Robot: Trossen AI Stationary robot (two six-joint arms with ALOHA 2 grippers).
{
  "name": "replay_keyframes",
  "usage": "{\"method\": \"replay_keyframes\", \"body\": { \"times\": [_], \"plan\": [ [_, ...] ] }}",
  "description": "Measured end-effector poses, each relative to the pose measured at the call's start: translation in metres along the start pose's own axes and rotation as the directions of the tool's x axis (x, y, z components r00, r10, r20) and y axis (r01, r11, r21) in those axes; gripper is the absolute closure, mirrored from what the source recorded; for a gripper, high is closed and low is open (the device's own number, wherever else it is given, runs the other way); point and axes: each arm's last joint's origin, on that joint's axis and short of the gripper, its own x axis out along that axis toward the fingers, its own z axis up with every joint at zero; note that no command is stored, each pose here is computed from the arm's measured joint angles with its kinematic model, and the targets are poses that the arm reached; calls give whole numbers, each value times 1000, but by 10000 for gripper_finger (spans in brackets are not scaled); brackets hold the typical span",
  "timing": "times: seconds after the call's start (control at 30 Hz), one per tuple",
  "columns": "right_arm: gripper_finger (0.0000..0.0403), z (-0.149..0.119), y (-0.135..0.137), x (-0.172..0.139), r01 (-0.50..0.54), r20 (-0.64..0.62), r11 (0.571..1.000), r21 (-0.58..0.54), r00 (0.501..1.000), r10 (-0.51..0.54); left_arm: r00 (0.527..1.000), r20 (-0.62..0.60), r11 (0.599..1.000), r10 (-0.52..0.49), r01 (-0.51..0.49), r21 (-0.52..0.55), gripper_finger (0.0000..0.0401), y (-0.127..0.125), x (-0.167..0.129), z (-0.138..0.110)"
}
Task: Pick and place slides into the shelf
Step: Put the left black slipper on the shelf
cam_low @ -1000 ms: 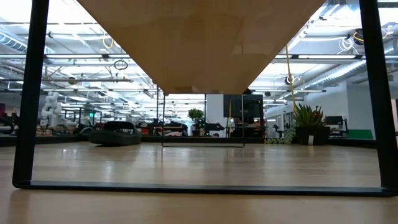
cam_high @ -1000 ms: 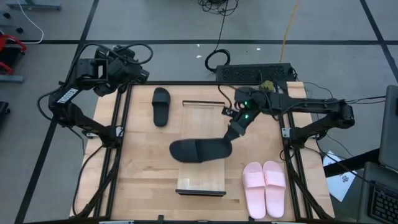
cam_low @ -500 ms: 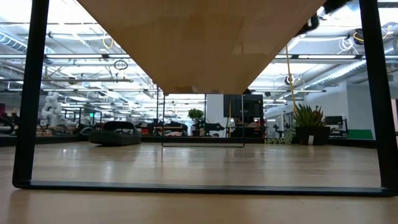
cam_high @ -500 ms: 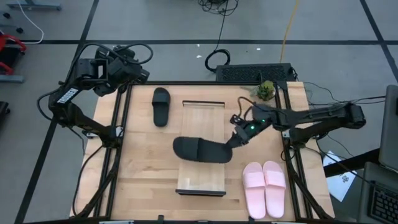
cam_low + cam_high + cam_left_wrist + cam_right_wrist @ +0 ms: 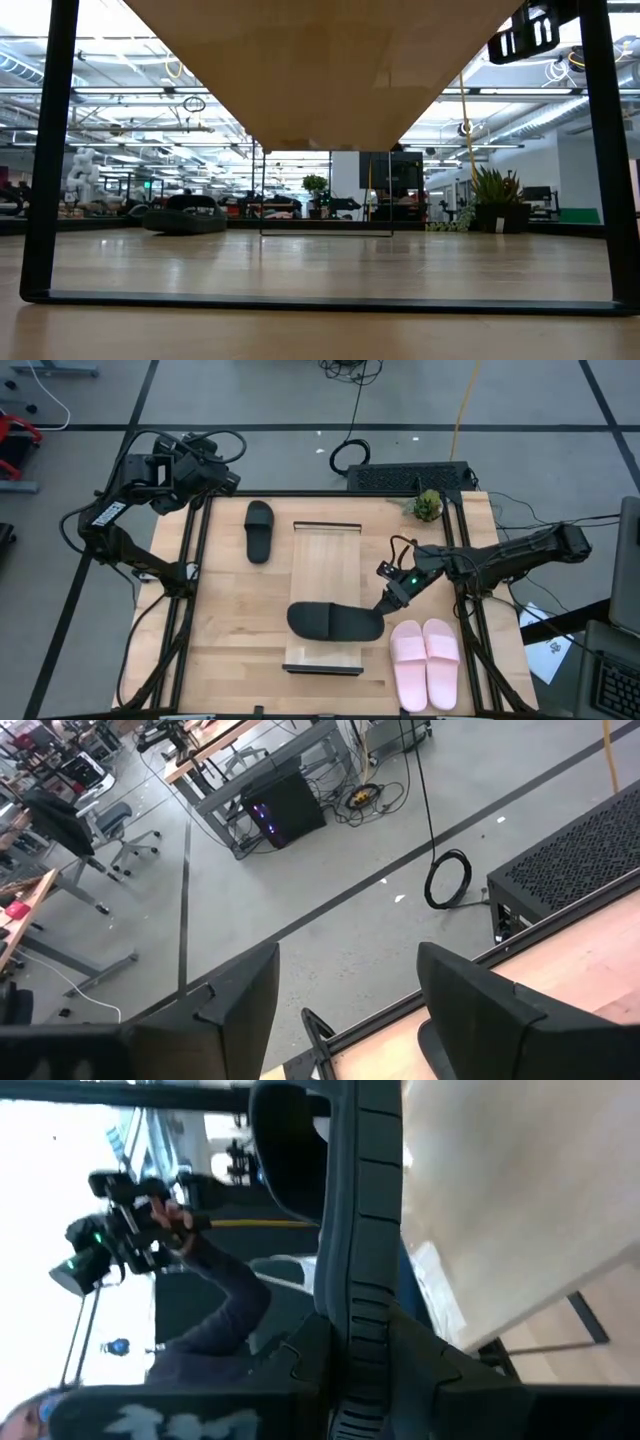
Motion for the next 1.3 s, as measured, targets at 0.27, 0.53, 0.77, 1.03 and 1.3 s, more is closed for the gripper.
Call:
{"method": "replay_keyframes", "body": {
  "times": [0.27, 0.53, 0.77, 1.03, 1.3],
  "plan": [
    [354, 2, -3, 18, -60, -55, 998, -31, 997, 58, 1000, -1, 1000, -2, 2, -23, 160, 0, 0, 0],
    [354, 3, -10, 35, -80, -83, 997, -14, 993, 78, 1000, -1, 1000, -2, 2, -22, 160, 0, 0, 0],
    [354, 5, -17, 42, -58, -83, 998, 3, 995, 58, 1000, -5, 1000, -12, 12, -18, 160, 0, 0, 0],
    [354, 1, -18, 45, -43, -58, 999, 19, 997, 44, 1000, -8, 1000, -18, 18, -15, 160, -1, 0, 0],
    [354, -10, -21, 49, -2, -79, 999, 40, 997, 5, 1000, -8, 1000, -18, 18, 11, 160, -1, 0, 0]
  ]
}}
